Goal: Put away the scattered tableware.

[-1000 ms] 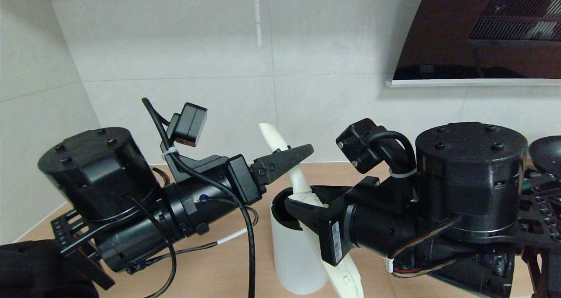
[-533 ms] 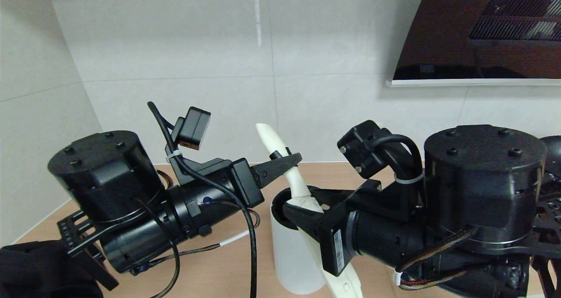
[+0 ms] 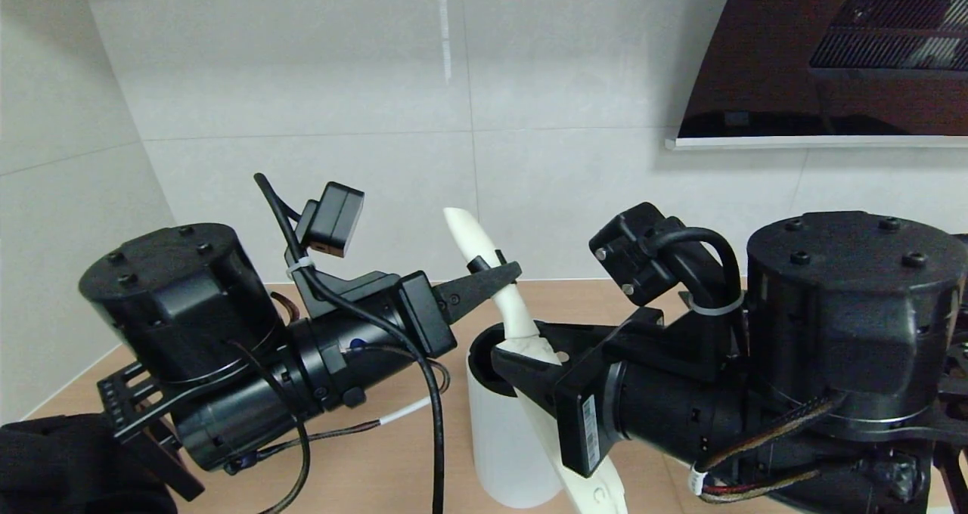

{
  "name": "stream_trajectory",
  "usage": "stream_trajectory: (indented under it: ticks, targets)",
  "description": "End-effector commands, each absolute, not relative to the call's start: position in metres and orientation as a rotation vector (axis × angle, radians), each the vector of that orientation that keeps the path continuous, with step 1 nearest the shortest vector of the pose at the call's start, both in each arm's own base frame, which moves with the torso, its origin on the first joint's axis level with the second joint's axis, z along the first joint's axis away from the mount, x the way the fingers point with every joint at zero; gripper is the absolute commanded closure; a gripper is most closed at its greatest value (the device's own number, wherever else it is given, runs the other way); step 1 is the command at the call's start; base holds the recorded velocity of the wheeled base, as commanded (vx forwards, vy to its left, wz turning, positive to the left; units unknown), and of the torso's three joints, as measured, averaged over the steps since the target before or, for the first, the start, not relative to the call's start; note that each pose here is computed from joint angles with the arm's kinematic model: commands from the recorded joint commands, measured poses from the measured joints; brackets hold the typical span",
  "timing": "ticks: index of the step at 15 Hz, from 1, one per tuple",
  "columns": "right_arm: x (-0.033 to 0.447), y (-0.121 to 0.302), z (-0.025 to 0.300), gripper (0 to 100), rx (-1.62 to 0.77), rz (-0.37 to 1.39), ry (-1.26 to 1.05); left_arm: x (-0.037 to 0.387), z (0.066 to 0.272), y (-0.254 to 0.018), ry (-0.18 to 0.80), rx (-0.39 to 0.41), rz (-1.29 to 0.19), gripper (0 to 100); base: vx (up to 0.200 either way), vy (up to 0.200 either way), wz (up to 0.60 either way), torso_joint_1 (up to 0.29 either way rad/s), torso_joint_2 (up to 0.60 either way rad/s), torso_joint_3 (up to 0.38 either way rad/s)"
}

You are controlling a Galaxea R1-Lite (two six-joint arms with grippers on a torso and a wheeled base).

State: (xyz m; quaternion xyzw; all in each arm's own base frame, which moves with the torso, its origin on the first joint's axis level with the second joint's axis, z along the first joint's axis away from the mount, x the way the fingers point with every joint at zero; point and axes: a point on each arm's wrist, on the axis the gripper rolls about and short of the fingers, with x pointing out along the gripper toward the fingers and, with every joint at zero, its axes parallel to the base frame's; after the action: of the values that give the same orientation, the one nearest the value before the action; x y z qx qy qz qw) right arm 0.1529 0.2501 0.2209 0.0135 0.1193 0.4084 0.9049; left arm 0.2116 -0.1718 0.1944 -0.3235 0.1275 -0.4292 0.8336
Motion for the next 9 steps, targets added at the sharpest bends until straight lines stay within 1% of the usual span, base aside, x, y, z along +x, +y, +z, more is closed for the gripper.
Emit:
stream_trajectory:
  ticks: [1, 3, 4, 7, 9]
  targets:
    - [0.153, 0.25, 0.221, 100, 0.028, 0.843, 0.246, 0.21, 0.196, -0.172, 0.265, -0.685, -0.915, 100, 0.0, 0.0, 0.0, 0.0, 0.0, 0.0]
    - [0.153, 0.249, 0.222, 100, 0.027, 0.818, 0.238, 0.21, 0.197, -0.173, 0.263, -0.686, -0.914, 100, 0.0, 0.0, 0.0, 0.0, 0.0, 0.0]
    - [0.153, 0.249, 0.222, 0, 0.027, 0.815, 0.238, 0.21, 0.197, -0.173, 0.261, -0.686, -0.915, 100, 0.0, 0.0, 0.0, 0.0, 0.0, 0.0]
    - [0.153, 0.249, 0.222, 0, 0.026, 0.816, 0.24, 0.209, 0.2, -0.172, 0.252, -0.683, -0.918, 100, 0.0, 0.0, 0.0, 0.0, 0.0, 0.0]
    - [0.152, 0.247, 0.224, 0, 0.032, 0.817, 0.232, 0.207, 0.206, -0.17, 0.237, -0.685, -0.918, 100, 0.0, 0.0, 0.0, 0.0, 0.0, 0.0]
